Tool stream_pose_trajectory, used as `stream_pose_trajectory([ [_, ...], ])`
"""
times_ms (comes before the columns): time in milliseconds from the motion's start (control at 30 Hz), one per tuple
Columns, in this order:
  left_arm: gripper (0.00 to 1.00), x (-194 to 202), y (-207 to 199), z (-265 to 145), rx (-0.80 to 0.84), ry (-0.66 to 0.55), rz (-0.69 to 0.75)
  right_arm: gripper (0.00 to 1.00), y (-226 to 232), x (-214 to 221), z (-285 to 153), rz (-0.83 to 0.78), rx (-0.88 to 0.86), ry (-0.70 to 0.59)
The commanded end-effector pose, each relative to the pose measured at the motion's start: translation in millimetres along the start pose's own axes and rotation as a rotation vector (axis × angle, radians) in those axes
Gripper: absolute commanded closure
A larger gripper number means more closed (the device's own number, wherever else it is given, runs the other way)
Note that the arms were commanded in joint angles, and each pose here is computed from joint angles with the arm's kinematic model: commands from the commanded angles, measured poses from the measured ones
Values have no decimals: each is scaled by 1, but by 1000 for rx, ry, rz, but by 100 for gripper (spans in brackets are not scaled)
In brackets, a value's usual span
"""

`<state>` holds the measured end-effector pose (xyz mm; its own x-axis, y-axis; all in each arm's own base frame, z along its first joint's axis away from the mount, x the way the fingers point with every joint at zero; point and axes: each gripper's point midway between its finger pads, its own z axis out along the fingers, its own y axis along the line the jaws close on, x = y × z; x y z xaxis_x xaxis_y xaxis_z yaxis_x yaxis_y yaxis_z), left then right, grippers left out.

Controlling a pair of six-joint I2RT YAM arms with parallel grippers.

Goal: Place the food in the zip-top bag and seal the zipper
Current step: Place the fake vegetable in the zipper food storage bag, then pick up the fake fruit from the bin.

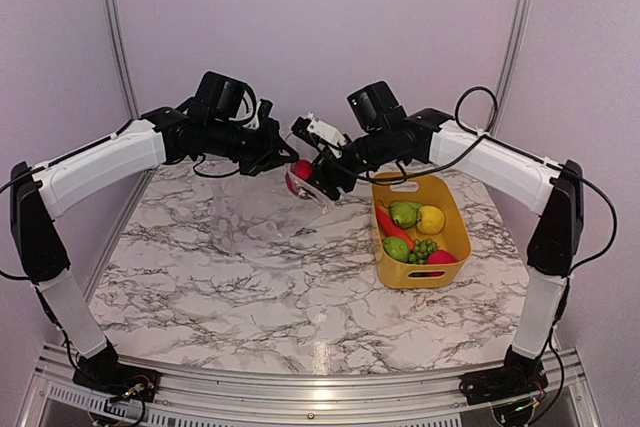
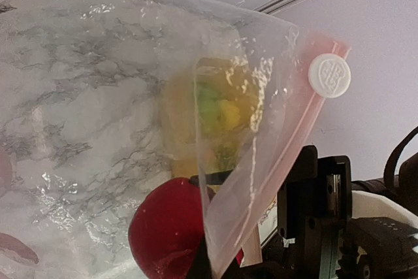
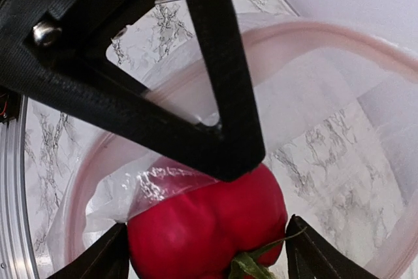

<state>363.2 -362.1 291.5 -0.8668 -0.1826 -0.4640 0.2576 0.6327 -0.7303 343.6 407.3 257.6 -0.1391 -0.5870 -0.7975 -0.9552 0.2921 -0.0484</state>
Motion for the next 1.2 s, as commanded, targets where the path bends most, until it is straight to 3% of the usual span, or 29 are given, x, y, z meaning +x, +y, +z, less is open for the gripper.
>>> stream_pose_trajectory([
  [0, 100, 6, 5, -2, -12, 16, 6, 18, 10, -36, -31, -75, -10, -85],
  [200, 100, 16, 23, -1, -88, 46, 30, 13, 3, -31, -63, -78, 21, -90],
  [433, 100, 17, 30, -1, -118, 49, 43, 14, -19, -18, -99, -39, 90, -94],
  [767, 100, 18, 35, 2, -151, 74, 68, 21, -81, 74, -156, 68, 250, 59],
  [1167, 100, 22, 39, 4, -158, 90, 73, 35, -94, 169, -148, 38, 273, 330],
])
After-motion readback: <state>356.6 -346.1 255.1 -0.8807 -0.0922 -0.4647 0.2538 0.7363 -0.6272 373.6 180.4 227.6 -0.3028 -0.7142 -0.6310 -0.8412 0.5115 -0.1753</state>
